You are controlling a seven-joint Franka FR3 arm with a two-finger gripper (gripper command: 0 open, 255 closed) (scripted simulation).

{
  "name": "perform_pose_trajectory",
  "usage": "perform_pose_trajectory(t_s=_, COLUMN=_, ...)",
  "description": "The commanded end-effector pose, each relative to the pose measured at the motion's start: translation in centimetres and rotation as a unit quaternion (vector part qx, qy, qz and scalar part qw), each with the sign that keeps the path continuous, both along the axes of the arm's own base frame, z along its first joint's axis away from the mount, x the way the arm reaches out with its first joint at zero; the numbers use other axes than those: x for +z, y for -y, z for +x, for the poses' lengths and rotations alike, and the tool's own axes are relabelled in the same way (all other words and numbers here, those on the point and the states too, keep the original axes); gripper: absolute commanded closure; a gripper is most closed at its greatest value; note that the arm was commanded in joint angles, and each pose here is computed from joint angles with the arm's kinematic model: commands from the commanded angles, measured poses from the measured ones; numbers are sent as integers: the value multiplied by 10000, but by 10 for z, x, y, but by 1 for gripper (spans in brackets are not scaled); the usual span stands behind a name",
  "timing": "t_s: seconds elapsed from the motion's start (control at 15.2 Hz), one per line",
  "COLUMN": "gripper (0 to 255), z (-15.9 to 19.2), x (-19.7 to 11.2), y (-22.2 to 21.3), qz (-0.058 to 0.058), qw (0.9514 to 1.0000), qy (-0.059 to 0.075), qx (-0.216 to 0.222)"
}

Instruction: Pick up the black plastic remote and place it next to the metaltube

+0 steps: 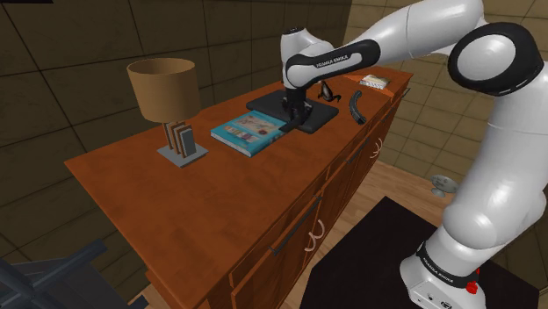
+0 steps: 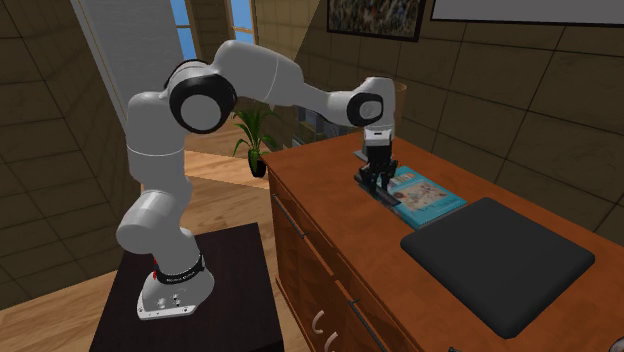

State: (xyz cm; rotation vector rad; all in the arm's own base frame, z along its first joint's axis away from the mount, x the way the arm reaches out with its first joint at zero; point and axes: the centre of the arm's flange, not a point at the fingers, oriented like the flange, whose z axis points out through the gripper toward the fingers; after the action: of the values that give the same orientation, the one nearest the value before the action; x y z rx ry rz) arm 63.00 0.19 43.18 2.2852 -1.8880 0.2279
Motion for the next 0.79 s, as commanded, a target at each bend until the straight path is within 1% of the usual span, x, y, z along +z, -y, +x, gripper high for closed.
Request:
perform_pose_trajectory(t_s=0.0, gripper=255, z=0, x=-1, y=25, qz=0, qw=10000, qy=-1, qx=3)
perform_pose_trajectory(t_s=0.73, gripper=255, z=-9, x=-1, y=170, qz=0, qw=10000, qy=-1, qx=3)
